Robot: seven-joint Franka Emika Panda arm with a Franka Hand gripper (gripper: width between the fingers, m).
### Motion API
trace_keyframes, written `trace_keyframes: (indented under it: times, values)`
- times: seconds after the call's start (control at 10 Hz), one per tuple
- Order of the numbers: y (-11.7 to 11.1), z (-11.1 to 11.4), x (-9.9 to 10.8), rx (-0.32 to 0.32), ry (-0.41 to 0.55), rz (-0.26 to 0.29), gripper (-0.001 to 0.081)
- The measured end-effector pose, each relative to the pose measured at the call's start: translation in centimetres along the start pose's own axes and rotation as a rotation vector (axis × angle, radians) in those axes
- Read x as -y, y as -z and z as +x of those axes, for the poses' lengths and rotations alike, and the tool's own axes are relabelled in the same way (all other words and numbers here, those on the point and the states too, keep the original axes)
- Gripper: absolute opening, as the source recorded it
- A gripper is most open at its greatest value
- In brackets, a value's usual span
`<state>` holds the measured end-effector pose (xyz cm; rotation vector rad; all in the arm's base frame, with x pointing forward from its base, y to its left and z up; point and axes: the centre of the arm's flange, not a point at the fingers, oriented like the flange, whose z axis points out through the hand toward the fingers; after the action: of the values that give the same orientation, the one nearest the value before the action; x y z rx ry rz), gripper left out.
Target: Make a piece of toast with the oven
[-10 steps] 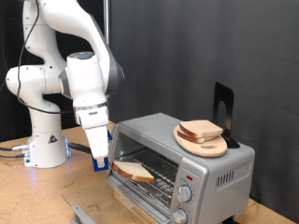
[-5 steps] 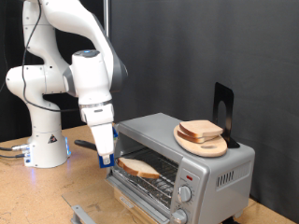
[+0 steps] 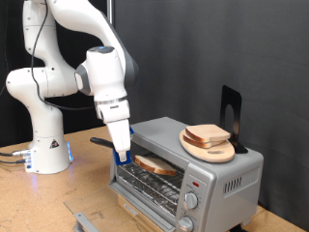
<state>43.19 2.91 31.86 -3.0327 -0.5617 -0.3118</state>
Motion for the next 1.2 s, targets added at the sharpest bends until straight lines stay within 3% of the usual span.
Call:
trace_keyframes:
  times: [0.2,0.5,1.2]
  values:
    - [-0.47,-0.49,-0.34,0.021,0.009,-0.027,0.0266]
    - [-0.64,-0.63,-0.96,-0.004,0.043,-0.07,0.0266]
    - [-0.53,0.04,-0.34,0.015,0.149,-0.137,0.0266]
